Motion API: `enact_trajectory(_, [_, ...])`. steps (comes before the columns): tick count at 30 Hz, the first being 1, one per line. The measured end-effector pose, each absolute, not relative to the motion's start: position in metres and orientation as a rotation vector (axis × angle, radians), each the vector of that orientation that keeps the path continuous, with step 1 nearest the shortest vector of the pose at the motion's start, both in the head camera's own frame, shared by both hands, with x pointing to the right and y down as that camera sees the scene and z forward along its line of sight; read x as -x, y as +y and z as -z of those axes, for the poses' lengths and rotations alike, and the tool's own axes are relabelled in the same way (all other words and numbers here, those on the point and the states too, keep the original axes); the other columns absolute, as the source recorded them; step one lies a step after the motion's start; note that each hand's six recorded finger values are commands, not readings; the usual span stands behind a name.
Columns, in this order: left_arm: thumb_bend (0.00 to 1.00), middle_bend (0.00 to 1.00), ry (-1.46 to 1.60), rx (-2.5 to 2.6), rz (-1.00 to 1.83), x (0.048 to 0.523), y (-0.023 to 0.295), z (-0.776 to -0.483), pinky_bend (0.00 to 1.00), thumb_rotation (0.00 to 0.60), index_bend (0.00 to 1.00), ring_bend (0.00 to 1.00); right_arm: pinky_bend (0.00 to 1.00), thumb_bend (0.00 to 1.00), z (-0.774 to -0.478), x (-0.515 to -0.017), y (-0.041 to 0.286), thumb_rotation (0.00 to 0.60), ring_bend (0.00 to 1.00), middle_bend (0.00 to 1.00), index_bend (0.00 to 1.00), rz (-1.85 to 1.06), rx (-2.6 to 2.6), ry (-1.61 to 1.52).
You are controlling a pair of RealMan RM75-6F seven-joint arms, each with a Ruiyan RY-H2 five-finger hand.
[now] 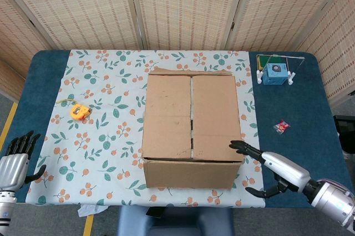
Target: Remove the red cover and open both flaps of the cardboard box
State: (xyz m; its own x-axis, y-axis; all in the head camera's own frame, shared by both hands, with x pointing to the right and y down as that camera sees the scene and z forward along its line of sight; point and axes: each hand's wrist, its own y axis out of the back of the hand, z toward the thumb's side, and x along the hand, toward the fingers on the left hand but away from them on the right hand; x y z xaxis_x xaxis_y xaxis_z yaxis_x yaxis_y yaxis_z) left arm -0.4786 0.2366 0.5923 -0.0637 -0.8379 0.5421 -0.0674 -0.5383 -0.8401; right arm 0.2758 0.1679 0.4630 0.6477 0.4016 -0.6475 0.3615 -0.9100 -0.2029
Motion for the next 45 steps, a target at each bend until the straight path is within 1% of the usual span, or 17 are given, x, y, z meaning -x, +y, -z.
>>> enact_trajectory(1, [0.38, 0.0, 0.98, 1.62, 1.663, 0.479, 0.237, -0.592, 0.0, 0.6, 0.0, 0.0, 0.03, 0.39, -0.465, -0.274, 0.163, 0.6, 0.08, 0.0, 0.13, -1.126, 2.742, -0.651])
enact_trajectory(2, [0.38, 0.0, 0.981, 1.621, 1.661, 0.479, 0.236, -0.592, 0.0, 0.6, 0.0, 0.0, 0.01, 0.39, -0.467, -0.273, 0.159, 0.6, 0.07, 0.0, 0.17, -1.13, 2.692, -0.65])
enact_trajectory(5, [0.38, 0.0, 0.985, 1.627, 1.656, 0.479, 0.236, -0.591, 0.0, 0.6, 0.0, 0.0, 0.0, 0.39, -0.474, -0.267, 0.144, 0.599, 0.04, 0.0, 0.27, -1.143, 2.496, -0.624])
enact_trajectory(6, [0.38, 0.0, 0.988, 1.629, 1.654, 0.479, 0.236, -0.591, 0.0, 0.6, 0.0, 0.0, 0.0, 0.39, -0.476, -0.265, 0.139, 0.582, 0.03, 0.0, 0.29, -1.144, 2.43, -0.61])
enact_trajectory(7, [0.38, 0.0, 0.99, 1.631, 1.653, 0.479, 0.236, -0.591, 0.0, 0.6, 0.0, 0.0, 0.0, 0.39, -0.478, -0.262, 0.132, 0.557, 0.02, 0.0, 0.31, -1.144, 2.338, -0.586])
enact_trajectory(10, [0.38, 0.0, 0.995, 1.638, 1.65, 0.48, 0.236, -0.59, 0.0, 0.6, 0.0, 0.0, 0.0, 0.43, -0.483, -0.246, 0.116, 0.424, 0.0, 0.0, 0.37, -1.112, 2.119, -0.51])
enact_trajectory(12, [0.38, 0.0, 0.997, 1.642, 1.648, 0.48, 0.236, -0.59, 0.0, 0.6, 0.0, 0.0, 0.0, 0.45, -0.486, -0.231, 0.108, 0.364, 0.0, 0.0, 0.4, -1.07, 2.018, -0.464])
enact_trajectory(15, [0.38, 0.0, 0.995, 1.645, 1.642, 0.48, 0.236, -0.589, 0.0, 0.6, 0.0, 0.0, 0.0, 0.45, -0.489, -0.202, 0.1, 0.309, 0.0, 0.0, 0.43, -0.986, 1.919, -0.399])
enact_trajectory(18, [0.38, 0.0, 0.999, 1.652, 1.639, 0.481, 0.236, -0.588, 0.0, 0.6, 0.0, 0.0, 0.0, 0.46, -0.495, -0.174, 0.096, 0.269, 0.0, 0.0, 0.46, -0.916, 1.858, -0.337])
enact_trajectory(22, [0.38, 0.0, 1.013, 1.662, 1.632, 0.482, 0.236, -0.587, 0.0, 0.6, 0.0, 0.0, 0.0, 0.48, -0.508, -0.145, 0.094, 0.258, 0.0, 0.0, 0.47, -0.862, 1.793, -0.249])
enact_trajectory(28, [0.38, 0.0, 1.032, 1.667, 1.626, 0.484, 0.236, -0.584, 0.0, 0.6, 0.0, 0.0, 0.0, 0.49, -0.526, -0.125, 0.087, 0.241, 0.0, 0.0, 0.48, -0.891, 1.728, -0.187])
enact_trajectory(40, [0.38, 0.0, 1.037, 1.664, 1.634, 0.487, 0.236, -0.585, 0.0, 0.6, 0.0, 0.0, 0.0, 0.49, -0.561, -0.121, 0.068, 0.239, 0.0, 0.0, 0.49, -1.078, 1.682, -0.128])
enact_trajectory(45, [0.38, 0.0, 1.042, 1.664, 1.635, 0.487, 0.235, -0.584, 0.0, 0.6, 0.0, 0.0, 0.0, 0.49, -0.568, -0.122, 0.061, 0.238, 0.0, 0.0, 0.49, -1.106, 1.696, -0.14])
